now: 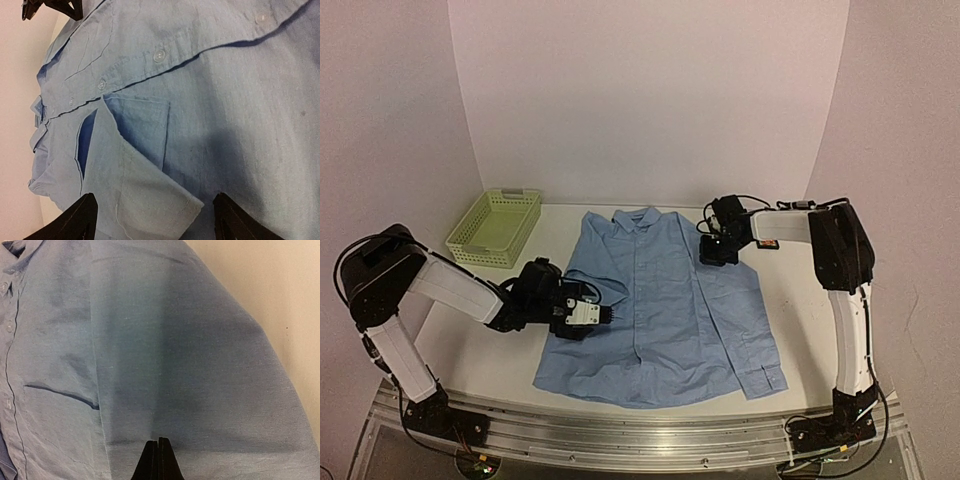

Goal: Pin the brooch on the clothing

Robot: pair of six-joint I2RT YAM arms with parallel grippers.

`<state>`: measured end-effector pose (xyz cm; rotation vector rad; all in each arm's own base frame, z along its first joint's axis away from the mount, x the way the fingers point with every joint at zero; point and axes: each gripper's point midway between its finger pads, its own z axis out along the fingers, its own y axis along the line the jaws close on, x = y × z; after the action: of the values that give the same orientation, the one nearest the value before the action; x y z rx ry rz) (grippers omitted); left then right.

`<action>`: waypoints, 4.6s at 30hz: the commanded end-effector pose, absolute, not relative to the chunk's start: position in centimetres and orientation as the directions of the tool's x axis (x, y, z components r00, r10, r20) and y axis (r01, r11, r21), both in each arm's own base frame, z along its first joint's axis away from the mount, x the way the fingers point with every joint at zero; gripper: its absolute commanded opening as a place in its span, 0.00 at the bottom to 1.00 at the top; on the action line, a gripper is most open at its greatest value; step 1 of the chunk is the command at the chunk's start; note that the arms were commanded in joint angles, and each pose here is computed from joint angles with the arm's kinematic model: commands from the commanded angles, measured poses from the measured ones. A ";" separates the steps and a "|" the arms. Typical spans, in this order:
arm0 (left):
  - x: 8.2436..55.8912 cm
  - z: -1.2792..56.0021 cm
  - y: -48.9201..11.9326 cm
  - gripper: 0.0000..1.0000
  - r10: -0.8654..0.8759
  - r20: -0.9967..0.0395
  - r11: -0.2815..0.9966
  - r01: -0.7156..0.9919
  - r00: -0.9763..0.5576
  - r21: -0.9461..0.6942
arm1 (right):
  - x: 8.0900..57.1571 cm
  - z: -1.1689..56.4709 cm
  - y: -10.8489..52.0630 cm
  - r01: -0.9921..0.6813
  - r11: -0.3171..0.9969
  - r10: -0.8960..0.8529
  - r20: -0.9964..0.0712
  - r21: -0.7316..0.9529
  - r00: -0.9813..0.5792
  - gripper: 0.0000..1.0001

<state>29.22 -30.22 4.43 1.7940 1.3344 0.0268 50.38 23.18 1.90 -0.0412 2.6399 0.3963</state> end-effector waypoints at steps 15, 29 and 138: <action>31.7 9.0 -30.7 0.00 0.773 -0.460 0.068 0.663 0.438 0.745 | 50.0 4.4 23.6 -0.128 0.945 0.042 -0.498 0.302 -0.866 0.00; 15.4 9.7 -17.8 0.00 0.837 -0.367 -0.341 0.912 0.405 0.229 | 50.0 2.5 23.6 -0.101 0.945 0.059 -0.466 0.310 -0.883 0.00; 22.9 7.1 -4.4 0.11 -0.339 0.095 0.856 -0.349 -0.936 -0.382 | 48.4 5.2 23.4 -0.151 0.937 0.022 -0.483 0.316 -0.875 0.00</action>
<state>22.94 -6.16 6.78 -0.4944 3.0217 -0.7973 48.11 23.39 2.04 -0.0931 2.6522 0.4674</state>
